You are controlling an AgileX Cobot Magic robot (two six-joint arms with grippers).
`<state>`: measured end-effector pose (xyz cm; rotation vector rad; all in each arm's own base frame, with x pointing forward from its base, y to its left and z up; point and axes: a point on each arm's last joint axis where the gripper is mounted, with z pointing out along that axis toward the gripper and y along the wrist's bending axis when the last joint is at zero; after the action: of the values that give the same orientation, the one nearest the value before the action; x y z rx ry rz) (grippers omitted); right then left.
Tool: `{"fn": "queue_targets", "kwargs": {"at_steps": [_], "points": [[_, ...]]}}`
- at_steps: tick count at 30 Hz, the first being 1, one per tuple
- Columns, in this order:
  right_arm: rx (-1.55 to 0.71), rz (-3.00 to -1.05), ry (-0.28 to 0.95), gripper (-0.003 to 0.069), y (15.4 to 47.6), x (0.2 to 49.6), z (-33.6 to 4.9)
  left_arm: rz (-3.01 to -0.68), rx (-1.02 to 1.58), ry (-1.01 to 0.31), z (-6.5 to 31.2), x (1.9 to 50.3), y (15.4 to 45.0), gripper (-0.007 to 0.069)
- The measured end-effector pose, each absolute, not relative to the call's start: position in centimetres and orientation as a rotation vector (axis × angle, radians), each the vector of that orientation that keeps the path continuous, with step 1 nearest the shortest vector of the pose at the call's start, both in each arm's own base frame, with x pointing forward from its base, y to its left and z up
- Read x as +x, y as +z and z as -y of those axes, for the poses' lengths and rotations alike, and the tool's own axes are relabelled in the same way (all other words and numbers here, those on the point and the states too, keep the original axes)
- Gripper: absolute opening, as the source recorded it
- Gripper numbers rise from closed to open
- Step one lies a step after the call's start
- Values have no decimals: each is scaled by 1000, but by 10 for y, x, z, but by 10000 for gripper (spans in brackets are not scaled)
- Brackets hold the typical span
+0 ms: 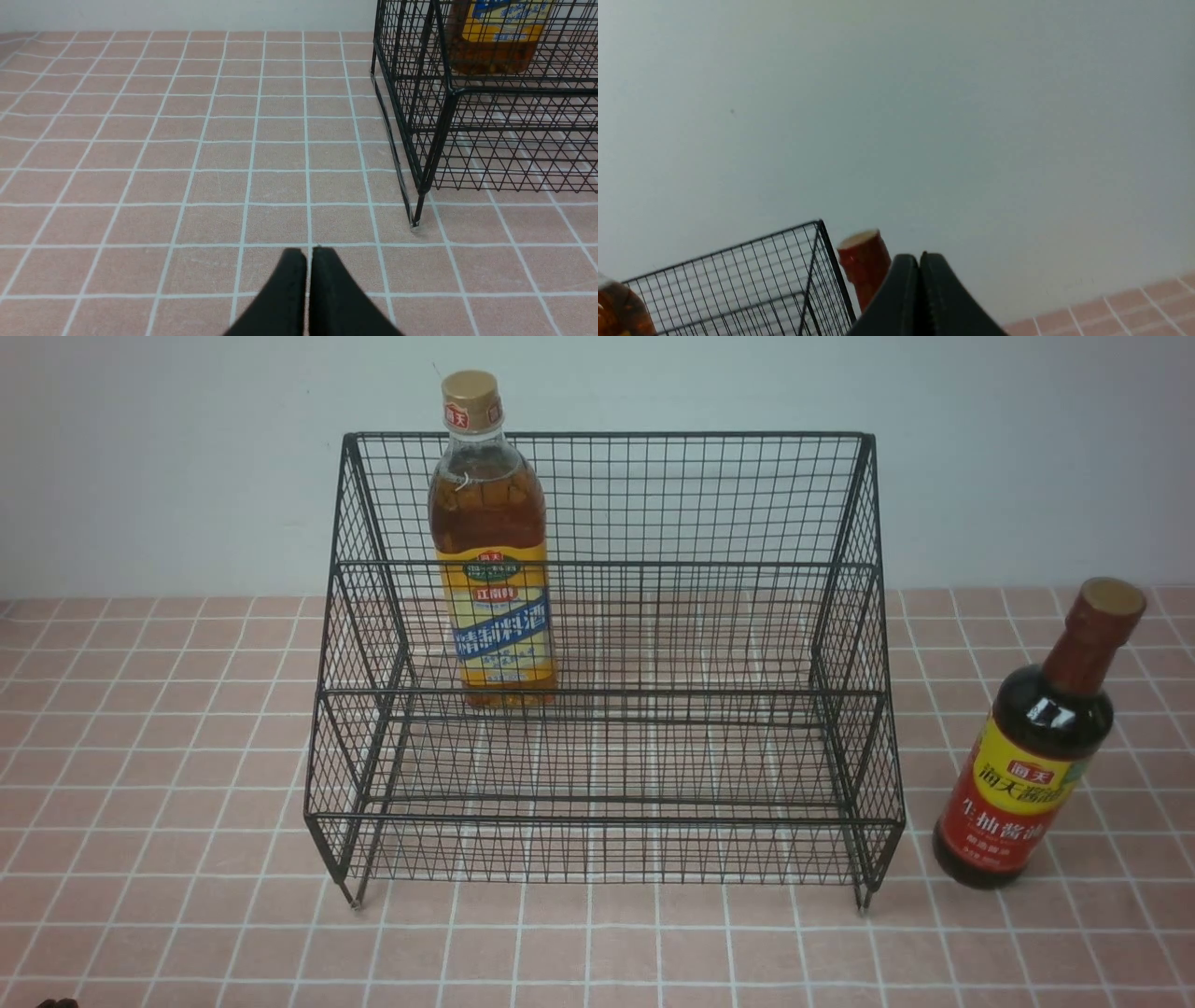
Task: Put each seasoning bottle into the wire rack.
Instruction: Use the right arm to grab the condiment bottle closest to it
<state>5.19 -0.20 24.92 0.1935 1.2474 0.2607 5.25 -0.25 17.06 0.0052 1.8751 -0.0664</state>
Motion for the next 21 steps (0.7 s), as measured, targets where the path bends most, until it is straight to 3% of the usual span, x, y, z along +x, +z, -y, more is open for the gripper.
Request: {"fn": "queue_targets", "kwargs": {"at_steps": [4,7,14,15,21], "points": [[129,-1259,200,-14,286,66,0,-1875,5,-66,2,53,171,-6],[65,-1333,142,-13,294,88,-3,-1876,5,-66,2,53,171,-6],[-12,-1487,131,94,275,141,-11,-1877,5,-66,2,52,170,-6],[-25,-1486,152,171,271,152,-13,-1877,5,-66,2,52,170,-6],[-76,-1502,212,419,256,176,-21,-1877,5,-66,2,52,170,-6]]}}
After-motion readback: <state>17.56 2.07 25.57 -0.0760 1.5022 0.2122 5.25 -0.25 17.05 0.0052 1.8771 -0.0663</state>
